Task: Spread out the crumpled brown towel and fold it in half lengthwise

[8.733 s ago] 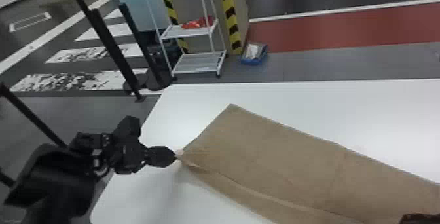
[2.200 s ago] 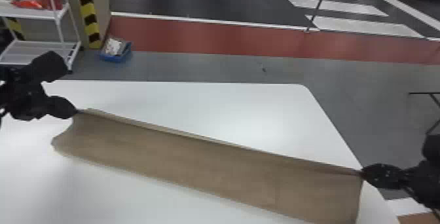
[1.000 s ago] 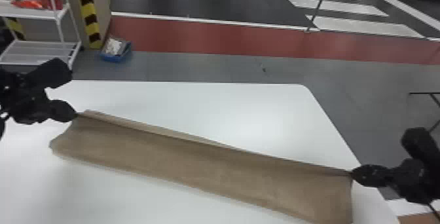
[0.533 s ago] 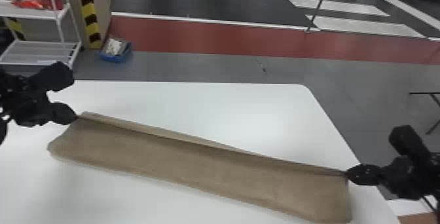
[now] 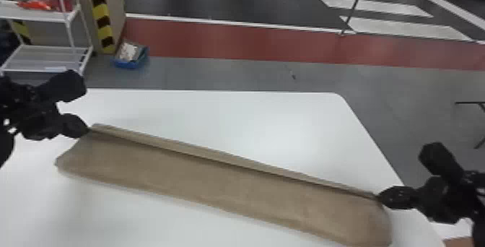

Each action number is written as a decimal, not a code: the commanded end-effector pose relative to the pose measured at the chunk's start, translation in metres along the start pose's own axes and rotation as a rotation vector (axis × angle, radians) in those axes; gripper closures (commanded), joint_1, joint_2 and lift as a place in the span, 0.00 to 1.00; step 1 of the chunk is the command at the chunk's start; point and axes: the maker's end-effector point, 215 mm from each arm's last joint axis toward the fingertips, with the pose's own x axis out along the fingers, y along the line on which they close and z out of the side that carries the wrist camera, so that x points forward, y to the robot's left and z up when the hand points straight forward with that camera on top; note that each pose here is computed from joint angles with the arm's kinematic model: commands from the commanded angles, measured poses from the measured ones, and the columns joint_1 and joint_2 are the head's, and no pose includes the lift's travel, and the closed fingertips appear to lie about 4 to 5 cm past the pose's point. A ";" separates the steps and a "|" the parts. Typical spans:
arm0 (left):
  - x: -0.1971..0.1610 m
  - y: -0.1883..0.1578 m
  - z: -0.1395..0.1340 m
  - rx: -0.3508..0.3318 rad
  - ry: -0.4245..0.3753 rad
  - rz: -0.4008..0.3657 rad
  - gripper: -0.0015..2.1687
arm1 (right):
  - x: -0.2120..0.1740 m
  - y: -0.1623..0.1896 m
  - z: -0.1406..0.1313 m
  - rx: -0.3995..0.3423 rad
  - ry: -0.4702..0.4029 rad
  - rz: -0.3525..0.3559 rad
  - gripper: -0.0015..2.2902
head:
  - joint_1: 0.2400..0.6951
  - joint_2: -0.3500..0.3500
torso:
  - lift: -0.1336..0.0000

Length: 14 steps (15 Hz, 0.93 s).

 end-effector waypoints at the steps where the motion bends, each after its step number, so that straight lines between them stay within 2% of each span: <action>1: -0.003 0.005 0.000 0.002 0.001 0.006 0.92 | -0.004 -0.003 0.001 0.012 -0.015 -0.001 0.63 | 1.00 0.20 | 0.07; 5: -0.006 0.010 -0.002 0.005 0.004 0.014 0.92 | -0.017 -0.017 0.006 0.025 -0.043 -0.027 0.63 | 1.00 0.20 | 0.07; 11: -0.005 0.008 0.000 0.005 0.001 0.011 0.92 | -0.010 -0.014 0.017 0.006 -0.047 -0.020 0.63 | 1.00 0.21 | 0.07; 12: -0.005 0.008 0.001 0.007 0.001 0.011 0.92 | -0.009 -0.013 0.016 0.014 -0.044 -0.016 0.60 | 1.00 0.21 | 0.07; 14: -0.005 0.008 0.001 0.007 0.001 0.012 0.92 | -0.005 -0.007 0.006 0.073 -0.026 -0.009 0.08 | 1.00 0.21 | 0.07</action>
